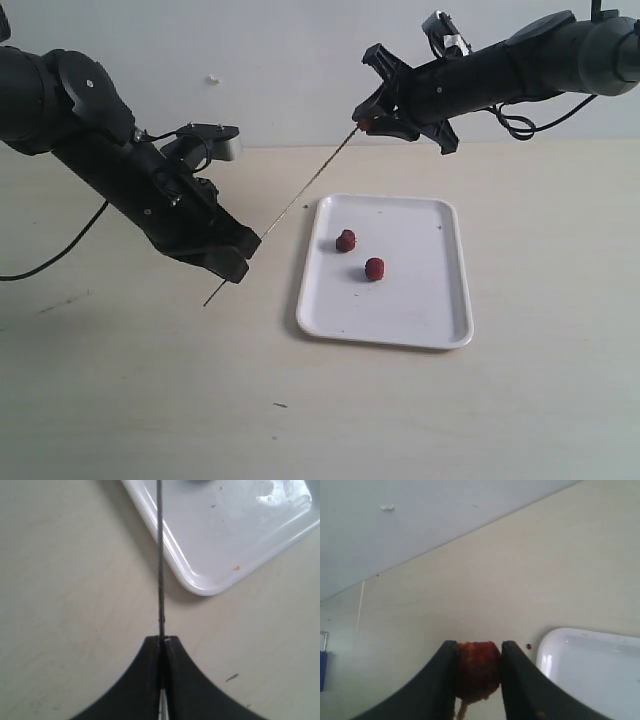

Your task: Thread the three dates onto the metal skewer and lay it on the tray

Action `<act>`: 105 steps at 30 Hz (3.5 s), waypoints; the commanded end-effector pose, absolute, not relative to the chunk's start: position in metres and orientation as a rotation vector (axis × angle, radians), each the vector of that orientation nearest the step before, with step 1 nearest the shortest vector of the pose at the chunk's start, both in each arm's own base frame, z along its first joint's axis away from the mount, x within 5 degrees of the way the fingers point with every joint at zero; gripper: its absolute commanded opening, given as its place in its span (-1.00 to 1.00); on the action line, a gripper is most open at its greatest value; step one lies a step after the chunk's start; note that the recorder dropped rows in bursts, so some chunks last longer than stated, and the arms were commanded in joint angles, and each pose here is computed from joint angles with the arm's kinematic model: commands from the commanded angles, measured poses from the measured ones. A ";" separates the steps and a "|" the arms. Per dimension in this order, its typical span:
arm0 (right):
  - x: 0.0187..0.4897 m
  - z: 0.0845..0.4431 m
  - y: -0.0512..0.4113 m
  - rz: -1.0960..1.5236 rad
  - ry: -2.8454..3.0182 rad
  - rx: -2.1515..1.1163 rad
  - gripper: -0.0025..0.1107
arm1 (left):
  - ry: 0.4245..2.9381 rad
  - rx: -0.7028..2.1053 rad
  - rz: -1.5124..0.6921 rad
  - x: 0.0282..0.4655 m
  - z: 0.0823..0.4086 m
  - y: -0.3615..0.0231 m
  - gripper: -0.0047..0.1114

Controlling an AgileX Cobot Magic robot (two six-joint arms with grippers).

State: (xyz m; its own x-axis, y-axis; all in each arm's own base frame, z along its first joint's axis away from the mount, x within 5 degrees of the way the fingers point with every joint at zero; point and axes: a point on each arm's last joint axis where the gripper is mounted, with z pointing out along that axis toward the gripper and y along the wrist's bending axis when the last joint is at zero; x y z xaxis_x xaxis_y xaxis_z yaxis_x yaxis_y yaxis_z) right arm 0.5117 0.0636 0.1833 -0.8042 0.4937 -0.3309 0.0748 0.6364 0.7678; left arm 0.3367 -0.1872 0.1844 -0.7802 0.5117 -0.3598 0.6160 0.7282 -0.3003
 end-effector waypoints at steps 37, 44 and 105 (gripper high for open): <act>0.506 0.188 0.067 1.123 2.369 0.388 -0.43 | 2.591 0.878 -0.677 0.339 0.190 -0.195 -0.92; 0.504 0.188 0.077 1.144 2.380 0.364 -0.43 | 2.547 0.810 -0.688 0.344 0.191 -0.198 -0.92; 0.441 0.194 0.118 0.268 2.616 -1.346 0.28 | 2.583 0.654 -0.569 0.363 0.216 -0.119 -0.92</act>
